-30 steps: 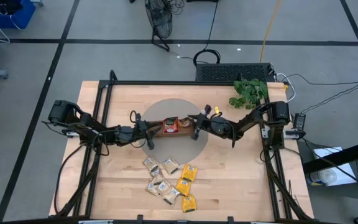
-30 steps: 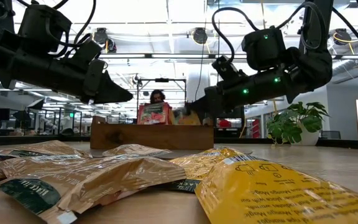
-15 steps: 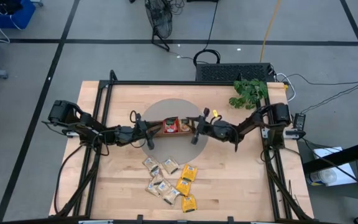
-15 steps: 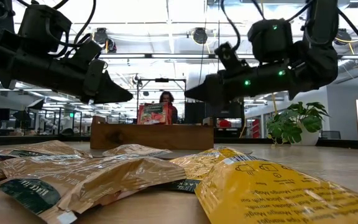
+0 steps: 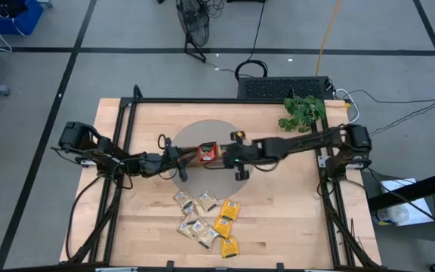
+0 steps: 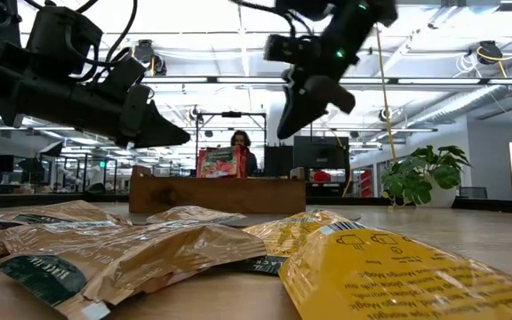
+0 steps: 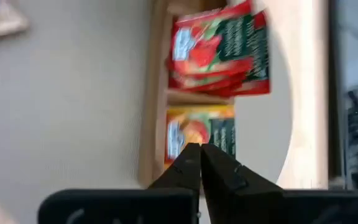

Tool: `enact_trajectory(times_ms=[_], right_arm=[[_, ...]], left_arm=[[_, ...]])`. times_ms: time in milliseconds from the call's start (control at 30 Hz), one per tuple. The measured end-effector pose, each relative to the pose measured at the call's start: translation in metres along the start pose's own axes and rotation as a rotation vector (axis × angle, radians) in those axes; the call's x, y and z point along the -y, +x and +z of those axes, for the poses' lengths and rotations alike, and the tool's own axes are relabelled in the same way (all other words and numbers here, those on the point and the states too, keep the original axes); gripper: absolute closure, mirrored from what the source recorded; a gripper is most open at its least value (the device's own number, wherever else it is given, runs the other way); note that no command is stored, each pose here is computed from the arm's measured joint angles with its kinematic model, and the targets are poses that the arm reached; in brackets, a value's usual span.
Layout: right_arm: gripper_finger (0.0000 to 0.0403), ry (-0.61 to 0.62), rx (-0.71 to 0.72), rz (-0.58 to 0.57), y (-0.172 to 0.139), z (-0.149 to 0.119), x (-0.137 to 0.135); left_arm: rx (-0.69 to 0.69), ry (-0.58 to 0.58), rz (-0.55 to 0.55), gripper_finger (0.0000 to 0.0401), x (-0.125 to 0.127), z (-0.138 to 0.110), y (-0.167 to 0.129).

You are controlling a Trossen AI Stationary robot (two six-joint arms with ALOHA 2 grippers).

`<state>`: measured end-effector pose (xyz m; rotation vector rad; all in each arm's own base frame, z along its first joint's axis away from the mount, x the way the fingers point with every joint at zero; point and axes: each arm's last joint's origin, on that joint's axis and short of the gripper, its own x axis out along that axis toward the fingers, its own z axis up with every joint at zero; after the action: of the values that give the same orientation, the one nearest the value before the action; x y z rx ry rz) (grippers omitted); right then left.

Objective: Pick & Place Tea
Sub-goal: Put the yellow tea bag into the wooden organizer

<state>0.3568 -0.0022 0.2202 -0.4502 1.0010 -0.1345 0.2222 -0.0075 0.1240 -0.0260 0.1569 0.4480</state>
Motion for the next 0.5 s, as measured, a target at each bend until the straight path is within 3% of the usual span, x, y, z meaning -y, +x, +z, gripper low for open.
enact_trajectory(times_ms=[200,500], right_arm=[[0.0402,-0.04,-0.092,0.135,0.025,0.016,0.008],[0.0403,-0.009,-0.138,0.184,0.057,0.007,0.012]], left_arm=[[0.0,0.0,-0.001,0.0286,0.0,0.0,0.0],[-0.001,0.0,-0.001,0.0286,0.0,0.0,0.0]])
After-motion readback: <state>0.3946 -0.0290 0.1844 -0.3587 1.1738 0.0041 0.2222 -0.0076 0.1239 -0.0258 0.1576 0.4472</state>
